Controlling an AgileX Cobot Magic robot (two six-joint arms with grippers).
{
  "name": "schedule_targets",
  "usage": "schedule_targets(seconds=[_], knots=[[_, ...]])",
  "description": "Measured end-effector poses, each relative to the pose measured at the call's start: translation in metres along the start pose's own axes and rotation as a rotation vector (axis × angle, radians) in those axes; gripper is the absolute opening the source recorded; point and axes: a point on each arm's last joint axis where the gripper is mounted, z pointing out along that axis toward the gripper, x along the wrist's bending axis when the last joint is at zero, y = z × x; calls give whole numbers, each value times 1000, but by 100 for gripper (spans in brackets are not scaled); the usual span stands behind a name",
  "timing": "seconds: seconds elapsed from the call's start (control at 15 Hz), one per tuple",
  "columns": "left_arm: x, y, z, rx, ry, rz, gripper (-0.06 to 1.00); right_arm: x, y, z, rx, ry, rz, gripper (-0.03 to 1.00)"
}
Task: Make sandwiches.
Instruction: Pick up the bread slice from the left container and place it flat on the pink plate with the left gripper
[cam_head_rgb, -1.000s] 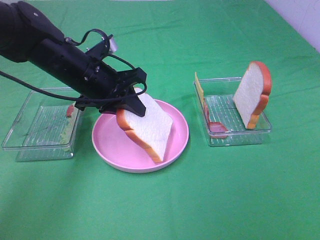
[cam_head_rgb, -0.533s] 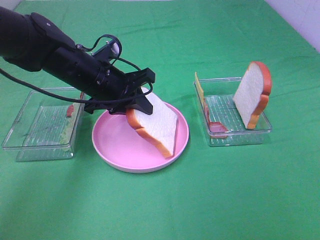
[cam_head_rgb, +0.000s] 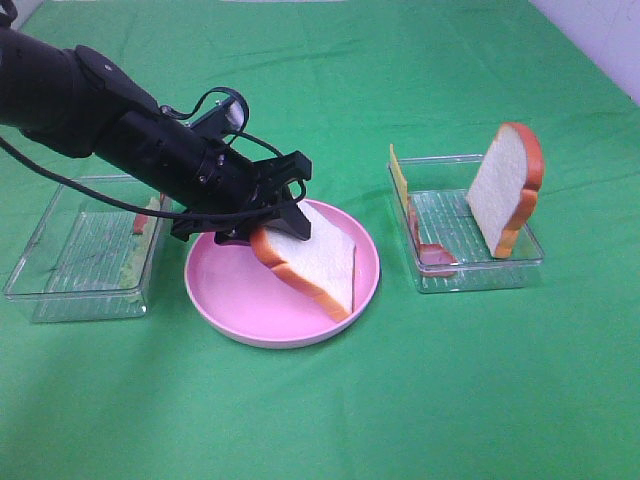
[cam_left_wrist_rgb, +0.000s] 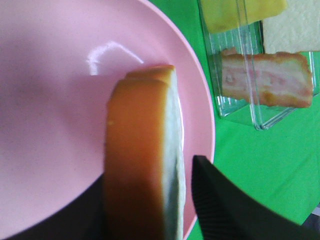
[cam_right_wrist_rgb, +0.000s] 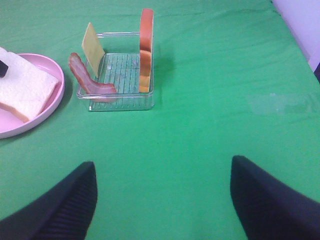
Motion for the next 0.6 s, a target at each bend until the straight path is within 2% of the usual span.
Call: schedule_targets(seconds=[0.07,0.2,0.27,0.33,0.6], knots=[[1,-1,1,8,5,9,59,0,0,0,0,0,0,70],[2,-2,0,24,21,47,70,0,0,0,0,0,0,70],[2,-1,0,26,27,60,71,0,0,0,0,0,0,70],[-1,2,-9,19,63,116,72,0,0,0,0,0,0,70],[-16,14,-35,-10,126,169,72,0,0,0,0,0,0,70]])
